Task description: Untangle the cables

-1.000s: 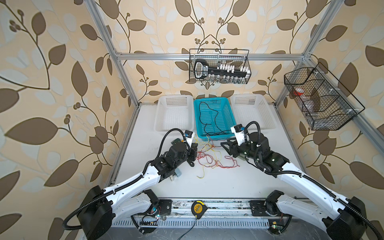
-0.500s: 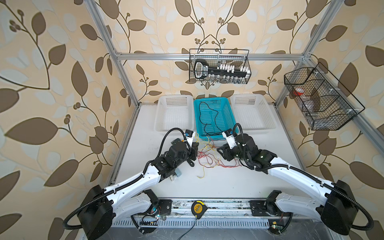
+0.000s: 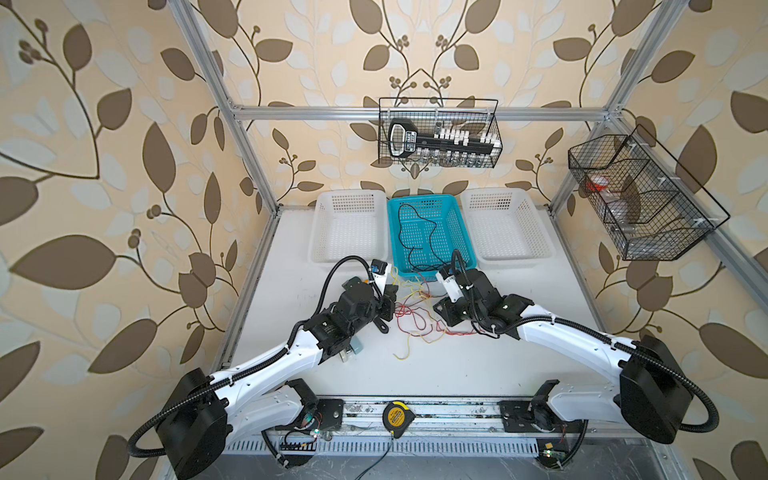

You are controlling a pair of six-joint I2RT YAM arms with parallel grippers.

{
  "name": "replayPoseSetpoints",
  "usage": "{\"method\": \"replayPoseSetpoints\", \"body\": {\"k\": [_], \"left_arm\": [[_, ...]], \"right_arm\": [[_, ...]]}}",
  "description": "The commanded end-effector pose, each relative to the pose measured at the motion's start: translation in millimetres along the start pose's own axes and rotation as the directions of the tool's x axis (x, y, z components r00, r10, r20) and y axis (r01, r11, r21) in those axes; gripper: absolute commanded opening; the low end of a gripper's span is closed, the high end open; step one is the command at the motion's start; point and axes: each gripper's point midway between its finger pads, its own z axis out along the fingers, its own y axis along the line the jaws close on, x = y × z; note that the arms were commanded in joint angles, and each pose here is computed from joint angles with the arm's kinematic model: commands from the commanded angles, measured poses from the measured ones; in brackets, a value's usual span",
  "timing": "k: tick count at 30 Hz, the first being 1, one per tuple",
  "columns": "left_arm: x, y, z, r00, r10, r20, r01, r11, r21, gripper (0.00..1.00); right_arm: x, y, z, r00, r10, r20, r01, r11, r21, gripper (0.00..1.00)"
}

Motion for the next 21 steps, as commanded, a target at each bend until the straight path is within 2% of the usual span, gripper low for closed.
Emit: {"method": "replayPoseSetpoints", "body": {"k": [1, 2, 11, 14, 15, 17, 21], "left_arm": [[-30, 0, -3, 0.995, -0.002, 0.096, 0.003, 1.0, -0.01, 0.0], [-27, 2, -3, 0.996, 0.0, 0.092, 0.002, 1.0, -0.02, 0.0], [-9, 17, -4, 0.998, -0.002, 0.062, 0.007, 0.996, -0.086, 0.0], [-8, 17, -5, 0.998, -0.005, 0.065, 0.011, 0.996, -0.086, 0.0], [-9, 18, -5, 0.998, -0.005, 0.067, 0.011, 0.996, -0.087, 0.0], [-12, 18, -5, 0.997, -0.005, 0.073, 0.011, 0.996, -0.09, 0.0], [-13, 17, -4, 0.997, 0.002, 0.073, 0.005, 0.996, -0.09, 0.0]], "right_arm": [[-6, 6, -4, 1.0, 0.008, -0.002, -0.008, 1.0, -0.018, 0.04], [-8, 5, -7, 1.0, 0.008, 0.004, -0.008, 1.0, -0.017, 0.0], [-35, -9, -44, 0.993, 0.008, 0.117, -0.007, 1.0, -0.002, 0.0], [-30, -8, -47, 0.996, -0.011, 0.088, 0.011, 1.0, 0.001, 0.26], [-25, -7, -47, 0.998, -0.014, 0.065, 0.015, 1.0, -0.003, 0.3], [-12, -6, -43, 1.0, -0.015, 0.015, 0.015, 1.0, -0.005, 0.35], [19, -7, -31, 0.995, 0.004, -0.096, -0.003, 1.0, 0.007, 0.38]]}}
